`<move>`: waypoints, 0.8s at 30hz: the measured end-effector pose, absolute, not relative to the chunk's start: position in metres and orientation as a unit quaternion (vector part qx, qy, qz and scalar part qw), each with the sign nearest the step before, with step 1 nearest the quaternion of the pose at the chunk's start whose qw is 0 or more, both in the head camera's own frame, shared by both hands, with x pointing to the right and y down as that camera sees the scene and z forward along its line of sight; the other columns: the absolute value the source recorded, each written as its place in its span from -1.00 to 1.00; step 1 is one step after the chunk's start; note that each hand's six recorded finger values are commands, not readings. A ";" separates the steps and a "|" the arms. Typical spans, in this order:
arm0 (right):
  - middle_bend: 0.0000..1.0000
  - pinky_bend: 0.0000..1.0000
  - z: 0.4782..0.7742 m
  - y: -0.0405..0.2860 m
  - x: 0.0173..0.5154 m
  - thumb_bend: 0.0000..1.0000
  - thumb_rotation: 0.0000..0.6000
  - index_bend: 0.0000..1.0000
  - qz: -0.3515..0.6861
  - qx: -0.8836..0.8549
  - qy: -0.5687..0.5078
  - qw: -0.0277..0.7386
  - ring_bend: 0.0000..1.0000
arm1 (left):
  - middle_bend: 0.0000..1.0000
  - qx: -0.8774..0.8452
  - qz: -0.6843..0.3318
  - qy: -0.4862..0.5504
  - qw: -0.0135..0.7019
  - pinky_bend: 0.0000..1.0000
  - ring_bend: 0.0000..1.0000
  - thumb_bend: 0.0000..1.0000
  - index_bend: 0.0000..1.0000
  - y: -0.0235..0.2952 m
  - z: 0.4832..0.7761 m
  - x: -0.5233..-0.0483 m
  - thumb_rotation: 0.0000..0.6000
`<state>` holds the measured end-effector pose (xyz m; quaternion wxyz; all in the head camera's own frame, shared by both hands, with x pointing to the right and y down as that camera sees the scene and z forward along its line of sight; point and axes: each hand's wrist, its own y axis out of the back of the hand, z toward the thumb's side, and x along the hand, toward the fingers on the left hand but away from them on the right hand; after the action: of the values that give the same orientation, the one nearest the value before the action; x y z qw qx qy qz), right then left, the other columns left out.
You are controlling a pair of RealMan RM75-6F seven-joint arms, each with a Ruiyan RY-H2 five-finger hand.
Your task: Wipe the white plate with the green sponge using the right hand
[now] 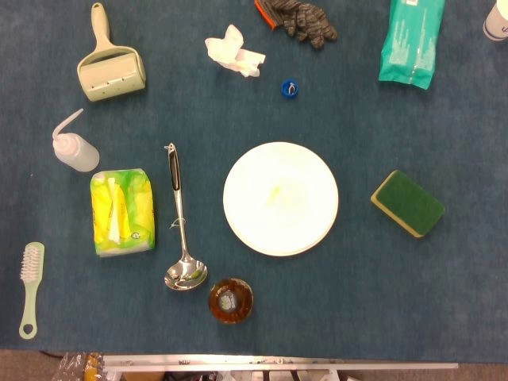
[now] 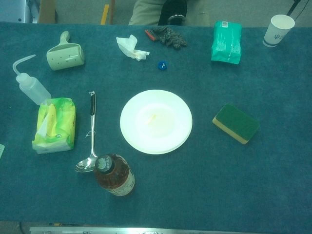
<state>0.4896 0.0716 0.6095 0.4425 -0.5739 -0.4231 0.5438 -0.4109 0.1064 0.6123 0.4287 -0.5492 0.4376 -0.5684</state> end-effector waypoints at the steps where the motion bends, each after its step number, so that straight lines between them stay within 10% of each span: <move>1: -0.36 -0.12 0.609 0.072 0.490 -0.75 1.00 -0.33 0.543 -0.574 -0.423 0.443 -0.54 | -0.40 -0.550 -0.568 0.438 0.429 -0.65 -0.62 -0.27 -0.38 0.106 0.612 -0.410 1.00; 24: -0.37 -0.10 0.616 0.067 0.444 -1.00 0.98 -0.34 0.527 -0.617 -0.383 0.443 -0.54 | -0.42 -0.552 -0.559 0.446 0.428 -0.65 -0.62 -0.27 -0.38 0.113 0.608 -0.419 1.00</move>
<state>0.4437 0.0672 0.6163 0.4427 -0.6166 -0.3829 0.5265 -0.4190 0.1132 0.6080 0.4285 -0.5524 0.4461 -0.5588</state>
